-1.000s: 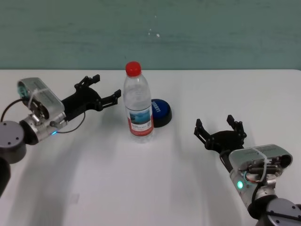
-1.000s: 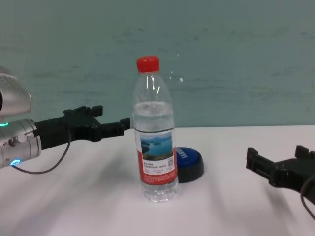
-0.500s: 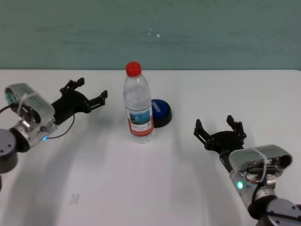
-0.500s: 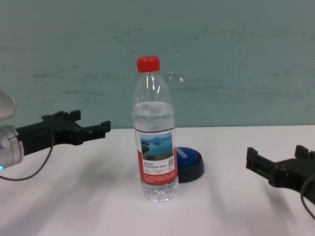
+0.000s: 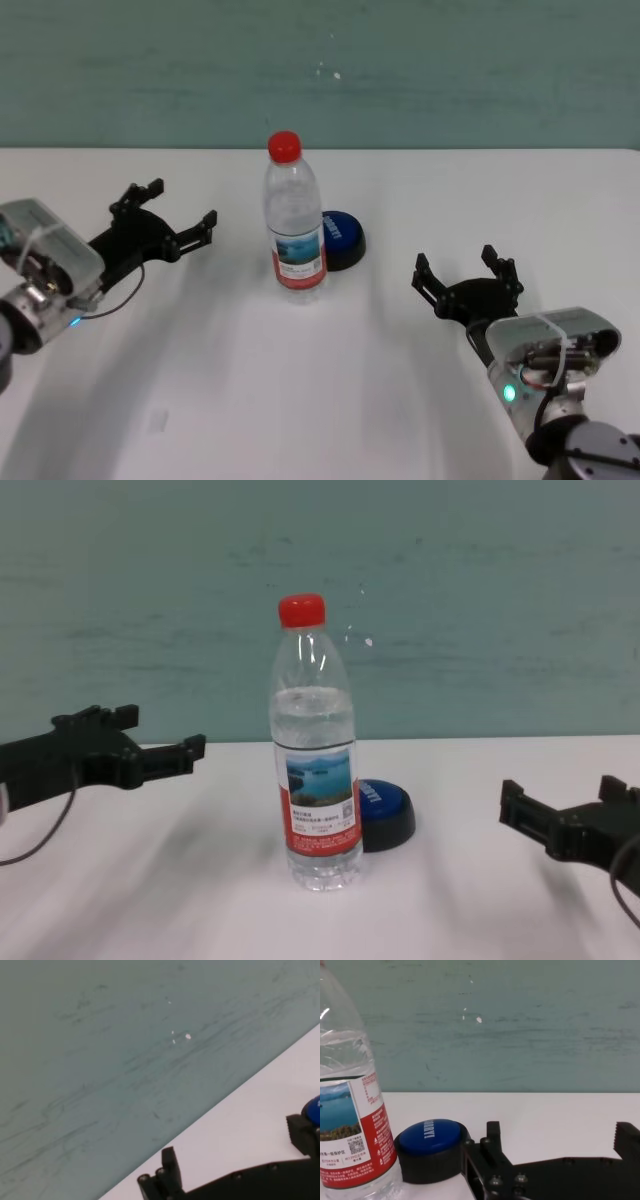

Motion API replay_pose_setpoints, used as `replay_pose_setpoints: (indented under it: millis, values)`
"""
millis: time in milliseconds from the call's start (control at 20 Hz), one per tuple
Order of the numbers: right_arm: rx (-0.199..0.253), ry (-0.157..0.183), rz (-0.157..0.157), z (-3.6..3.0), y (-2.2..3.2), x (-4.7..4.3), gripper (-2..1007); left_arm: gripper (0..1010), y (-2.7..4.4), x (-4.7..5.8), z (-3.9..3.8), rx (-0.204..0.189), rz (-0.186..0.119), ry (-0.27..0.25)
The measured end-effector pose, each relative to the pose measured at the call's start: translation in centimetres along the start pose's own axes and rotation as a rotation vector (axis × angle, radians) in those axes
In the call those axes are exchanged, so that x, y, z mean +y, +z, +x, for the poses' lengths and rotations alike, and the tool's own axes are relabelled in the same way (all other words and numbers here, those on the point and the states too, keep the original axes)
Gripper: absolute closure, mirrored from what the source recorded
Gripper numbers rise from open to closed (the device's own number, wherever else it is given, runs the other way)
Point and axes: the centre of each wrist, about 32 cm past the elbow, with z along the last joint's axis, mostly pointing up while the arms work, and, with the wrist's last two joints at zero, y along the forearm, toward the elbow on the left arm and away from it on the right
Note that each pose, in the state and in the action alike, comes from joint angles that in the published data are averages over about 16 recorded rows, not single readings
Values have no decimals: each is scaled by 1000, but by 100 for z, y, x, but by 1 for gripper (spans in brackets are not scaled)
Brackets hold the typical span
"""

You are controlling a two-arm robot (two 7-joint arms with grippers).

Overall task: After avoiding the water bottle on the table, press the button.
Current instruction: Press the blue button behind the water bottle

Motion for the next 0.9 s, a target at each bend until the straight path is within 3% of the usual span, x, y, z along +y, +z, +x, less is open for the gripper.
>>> replay_pose_setpoints:
  millis: [400,900]
  values:
    - [0,0,0,0,0,0,1,10,149,258,-234,-17,13,14]
    - [0,0,0,0,0,0,1,10,278,444,-553,18,16,67]
